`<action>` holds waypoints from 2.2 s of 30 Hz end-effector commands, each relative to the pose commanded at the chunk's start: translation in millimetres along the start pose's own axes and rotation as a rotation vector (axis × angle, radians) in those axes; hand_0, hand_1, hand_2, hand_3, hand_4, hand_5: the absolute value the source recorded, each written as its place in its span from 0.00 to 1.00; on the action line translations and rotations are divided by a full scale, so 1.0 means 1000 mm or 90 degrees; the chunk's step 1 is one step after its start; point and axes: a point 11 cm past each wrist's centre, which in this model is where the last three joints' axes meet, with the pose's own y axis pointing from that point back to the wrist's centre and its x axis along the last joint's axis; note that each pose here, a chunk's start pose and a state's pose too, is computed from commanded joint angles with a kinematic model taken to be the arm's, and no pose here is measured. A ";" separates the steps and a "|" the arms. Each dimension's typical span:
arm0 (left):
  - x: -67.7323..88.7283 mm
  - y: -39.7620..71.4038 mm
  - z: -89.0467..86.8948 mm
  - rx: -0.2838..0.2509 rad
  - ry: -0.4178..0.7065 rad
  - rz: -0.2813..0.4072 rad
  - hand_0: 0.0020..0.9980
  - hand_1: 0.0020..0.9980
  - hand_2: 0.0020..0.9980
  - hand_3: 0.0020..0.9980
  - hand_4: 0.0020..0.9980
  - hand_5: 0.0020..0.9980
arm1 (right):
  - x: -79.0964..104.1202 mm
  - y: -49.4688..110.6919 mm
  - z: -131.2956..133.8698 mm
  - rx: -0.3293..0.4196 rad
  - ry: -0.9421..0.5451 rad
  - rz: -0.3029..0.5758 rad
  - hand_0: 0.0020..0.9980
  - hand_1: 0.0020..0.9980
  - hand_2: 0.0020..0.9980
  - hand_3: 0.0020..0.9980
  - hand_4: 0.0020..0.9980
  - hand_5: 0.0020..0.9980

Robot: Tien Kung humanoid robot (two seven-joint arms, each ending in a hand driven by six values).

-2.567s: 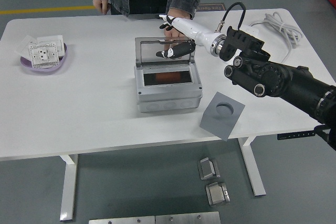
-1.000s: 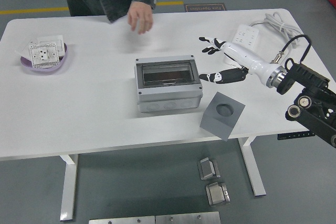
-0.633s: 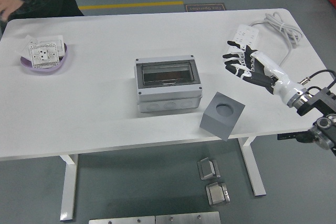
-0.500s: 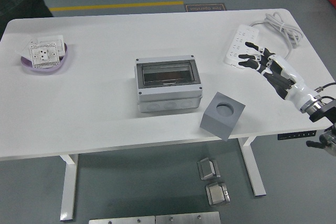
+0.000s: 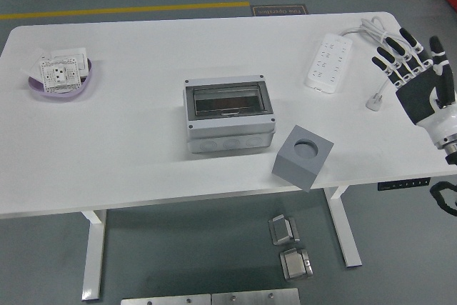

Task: Pick up the cylinder from the cube,place it in the box,flap close box

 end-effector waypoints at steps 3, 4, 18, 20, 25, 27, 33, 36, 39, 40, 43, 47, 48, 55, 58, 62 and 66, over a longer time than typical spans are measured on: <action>0.000 0.000 0.000 0.000 0.001 0.000 0.66 0.64 0.54 0.58 0.53 0.21 | 0.004 0.001 -0.005 0.026 -0.065 0.021 0.88 0.84 0.89 0.91 0.88 0.72; 0.000 0.000 0.000 0.000 0.001 0.000 0.66 0.64 0.54 0.58 0.53 0.21 | 0.006 0.001 -0.006 0.034 -0.085 0.026 0.86 0.81 0.87 0.91 0.85 0.70; 0.000 0.000 0.000 -0.001 0.003 0.000 0.66 0.65 0.54 0.58 0.55 0.22 | 0.013 0.001 -0.022 0.099 -0.224 0.058 0.84 0.79 0.86 0.90 0.86 0.70; 0.000 0.000 0.000 -0.001 0.004 0.000 0.66 0.65 0.54 0.58 0.55 0.22 | 0.012 0.000 -0.024 0.098 -0.221 0.054 0.84 0.79 0.86 0.90 0.86 0.70; 0.001 0.000 0.000 -0.001 0.003 0.001 0.66 0.65 0.54 0.58 0.55 0.22 | 0.009 -0.001 -0.025 0.090 -0.210 0.038 0.84 0.78 0.86 0.90 0.87 0.70; 0.002 0.000 0.000 0.000 0.002 0.002 0.66 0.65 0.54 0.58 0.55 0.22 | 0.007 -0.002 -0.025 0.086 -0.207 0.031 0.84 0.78 0.86 0.90 0.87 0.70; 0.005 0.000 0.003 -0.003 -0.001 0.007 0.66 0.65 0.54 0.58 0.56 0.23 | 0.000 -0.004 -0.025 0.074 -0.201 0.006 0.83 0.78 0.85 0.89 0.87 0.71; 0.007 0.000 0.004 -0.004 -0.001 0.008 0.66 0.65 0.54 0.58 0.56 0.23 | -0.003 -0.005 -0.025 0.071 -0.199 -0.002 0.83 0.78 0.85 0.89 0.86 0.72; 0.008 0.001 0.004 -0.004 -0.002 0.009 0.66 0.65 0.54 0.58 0.56 0.23 | -0.004 -0.005 -0.025 0.069 -0.200 -0.008 0.83 0.78 0.85 0.89 0.86 0.72; 0.008 0.001 0.004 -0.004 -0.002 0.010 0.66 0.65 0.54 0.58 0.56 0.23 | -0.005 -0.006 -0.025 0.068 -0.200 -0.010 0.83 0.78 0.85 0.89 0.84 0.72; 0.008 0.001 0.003 -0.003 -0.003 0.010 0.66 0.65 0.54 0.58 0.56 0.23 | -0.006 -0.005 -0.026 0.068 -0.200 -0.013 0.83 0.78 0.85 0.89 0.84 0.72; 0.009 0.001 0.003 -0.003 -0.004 0.010 0.66 0.65 0.54 0.58 0.57 0.23 | -0.006 -0.005 -0.027 0.069 -0.198 -0.015 0.83 0.77 0.85 0.88 0.84 0.71; 0.009 0.001 0.003 -0.003 -0.004 0.011 0.66 0.65 0.54 0.58 0.57 0.23 | -0.006 -0.005 -0.027 0.070 -0.198 -0.016 0.83 0.77 0.85 0.88 0.84 0.71; 0.009 0.001 0.003 -0.003 -0.003 0.011 0.66 0.65 0.54 0.58 0.57 0.23 | -0.007 -0.006 -0.029 0.070 -0.191 -0.019 0.83 0.77 0.85 0.88 0.84 0.71; 0.008 0.000 0.002 -0.001 -0.003 0.010 0.66 0.65 0.54 0.58 0.57 0.23 | -0.007 -0.006 -0.030 0.068 -0.177 -0.019 0.83 0.77 0.85 0.88 0.84 0.71; 0.007 0.000 0.000 0.001 -0.001 0.008 0.66 0.65 0.54 0.58 0.57 0.23 | -0.008 -0.006 -0.032 0.066 -0.164 -0.020 0.83 0.77 0.85 0.88 0.84 0.71; 0.005 0.000 -0.001 0.003 0.000 0.007 0.66 0.65 0.54 0.58 0.57 0.23 | -0.009 -0.007 -0.033 0.066 -0.157 -0.022 0.83 0.77 0.85 0.88 0.84 0.71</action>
